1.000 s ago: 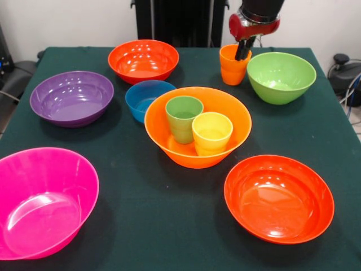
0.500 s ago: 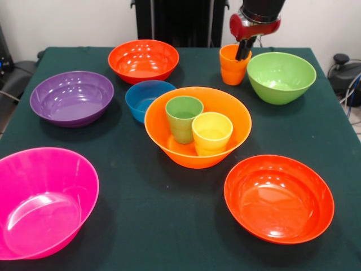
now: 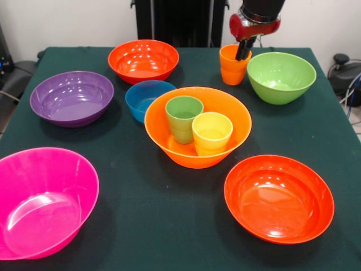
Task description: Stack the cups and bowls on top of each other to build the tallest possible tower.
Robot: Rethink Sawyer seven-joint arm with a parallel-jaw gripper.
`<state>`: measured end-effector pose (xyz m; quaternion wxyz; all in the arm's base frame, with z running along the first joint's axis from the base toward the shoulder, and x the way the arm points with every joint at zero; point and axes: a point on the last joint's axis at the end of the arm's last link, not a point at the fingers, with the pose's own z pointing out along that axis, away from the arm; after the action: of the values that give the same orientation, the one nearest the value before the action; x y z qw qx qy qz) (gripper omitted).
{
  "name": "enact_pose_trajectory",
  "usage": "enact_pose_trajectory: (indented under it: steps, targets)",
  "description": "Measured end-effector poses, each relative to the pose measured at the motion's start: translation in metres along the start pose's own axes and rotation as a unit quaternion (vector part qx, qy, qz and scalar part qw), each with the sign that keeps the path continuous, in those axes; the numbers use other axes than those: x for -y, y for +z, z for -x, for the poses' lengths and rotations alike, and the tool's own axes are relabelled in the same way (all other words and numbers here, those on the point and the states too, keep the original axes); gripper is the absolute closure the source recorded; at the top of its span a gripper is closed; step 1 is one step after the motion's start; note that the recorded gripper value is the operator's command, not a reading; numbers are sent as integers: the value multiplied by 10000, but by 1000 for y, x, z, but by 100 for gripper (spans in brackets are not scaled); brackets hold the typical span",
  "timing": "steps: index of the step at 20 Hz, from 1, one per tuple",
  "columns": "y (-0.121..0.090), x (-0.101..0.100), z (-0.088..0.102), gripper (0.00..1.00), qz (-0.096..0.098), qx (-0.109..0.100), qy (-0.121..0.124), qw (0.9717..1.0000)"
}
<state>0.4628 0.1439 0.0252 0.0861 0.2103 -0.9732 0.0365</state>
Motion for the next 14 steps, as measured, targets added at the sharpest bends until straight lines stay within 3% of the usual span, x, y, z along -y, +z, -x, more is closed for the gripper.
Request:
enact_pose_trajectory:
  steps: [6, 7, 14]
  targets:
    - [-3, 1, 1, 100, -18, 23, 3, 10000]
    - [-3, 1, 1, 0, -21, 27, 4, 10000]
    - [-5, 0, 2, 0, -49, 37, -16, 10000]
